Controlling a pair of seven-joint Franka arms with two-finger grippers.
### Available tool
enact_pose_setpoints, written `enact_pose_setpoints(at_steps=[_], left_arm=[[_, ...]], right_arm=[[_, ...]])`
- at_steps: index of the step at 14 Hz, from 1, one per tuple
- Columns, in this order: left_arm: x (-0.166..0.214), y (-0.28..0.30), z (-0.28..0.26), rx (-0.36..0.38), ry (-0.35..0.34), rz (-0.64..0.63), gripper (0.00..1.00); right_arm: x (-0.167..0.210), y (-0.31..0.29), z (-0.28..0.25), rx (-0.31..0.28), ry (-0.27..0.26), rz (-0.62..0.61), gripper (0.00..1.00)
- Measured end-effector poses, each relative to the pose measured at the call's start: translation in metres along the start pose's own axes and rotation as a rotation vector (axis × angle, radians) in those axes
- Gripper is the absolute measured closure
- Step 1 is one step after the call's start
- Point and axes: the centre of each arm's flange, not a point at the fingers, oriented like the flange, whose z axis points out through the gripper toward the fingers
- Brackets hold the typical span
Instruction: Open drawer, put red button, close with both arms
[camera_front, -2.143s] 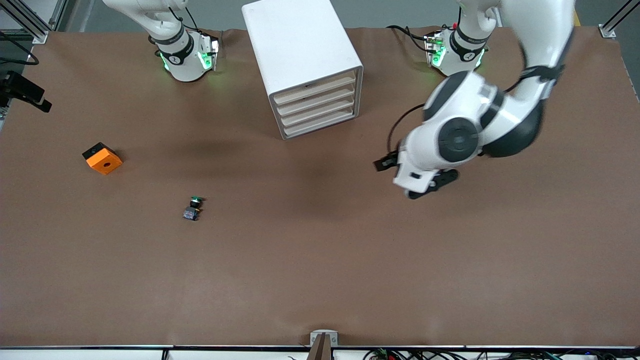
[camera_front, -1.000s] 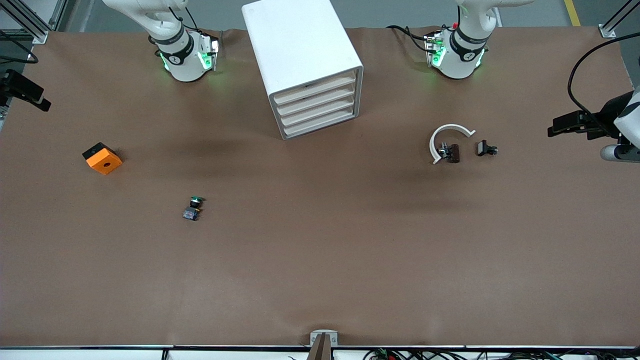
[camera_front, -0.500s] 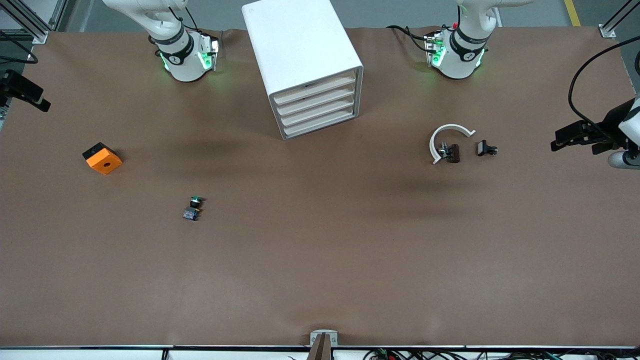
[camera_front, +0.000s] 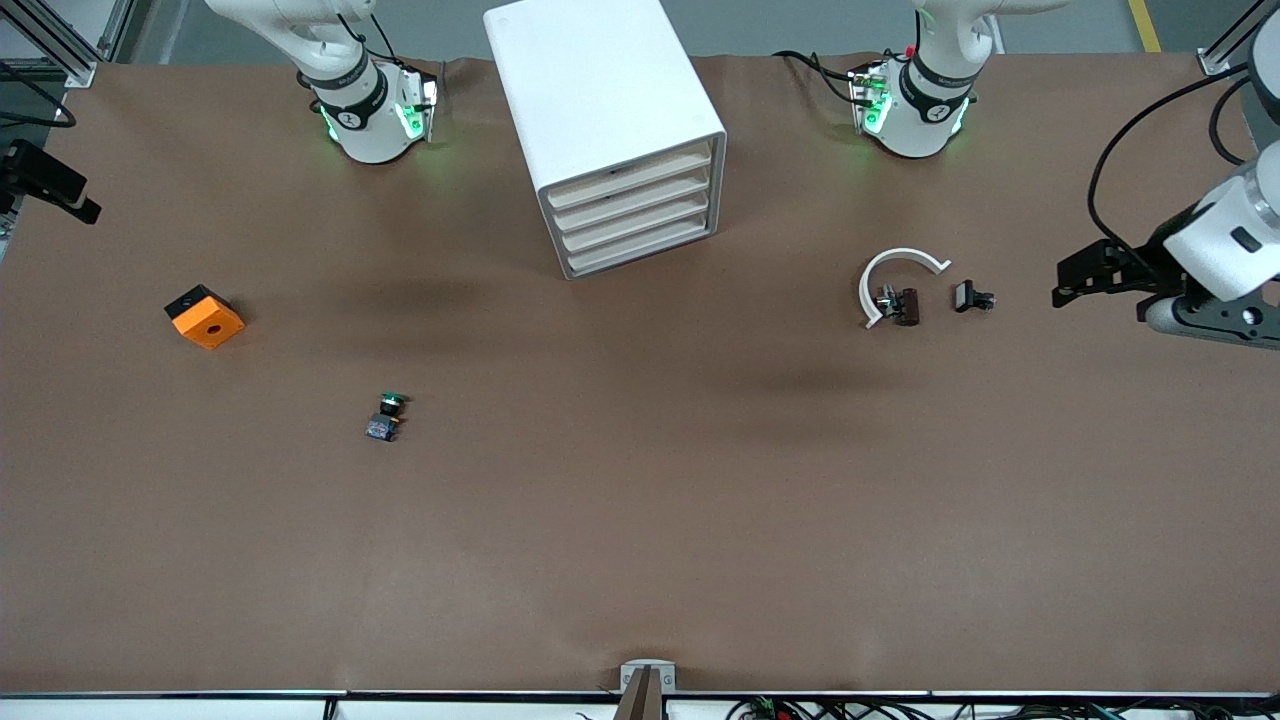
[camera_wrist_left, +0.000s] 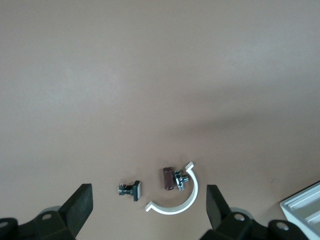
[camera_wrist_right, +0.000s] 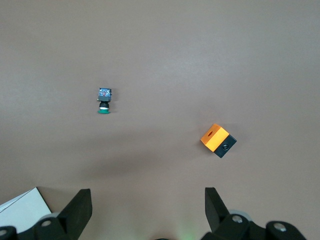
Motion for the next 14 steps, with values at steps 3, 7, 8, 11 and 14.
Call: enact_pose_setpoints(at_steps=[3,7,8,11,14], left_arm=[[0.002,0.018,-0.01,0.037,0.03,-0.018,0.0],[-0.004,0.022,-0.032,0.042,0.069,-0.019,0.0],[-0.005,0.022,-0.036,0.042,0.077,-0.019,0.0],[-0.005,0.022,-0.039,0.042,0.081,-0.019,0.0],[-0.005,0.02,-0.035,0.041,0.063,-0.036,0.0]], right_arm=[[0.0,0.0,0.0,0.0,0.0,-0.002,0.0],[0.0,0.001,0.0,0.0,0.0,-0.001,0.0],[0.0,0.001,0.0,0.0,-0.001,-0.001,0.0],[0.0,0.002,0.0,0.0,-0.001,0.0,0.0],[0.0,0.002,0.001,0.0,-0.001,0.0,0.0]])
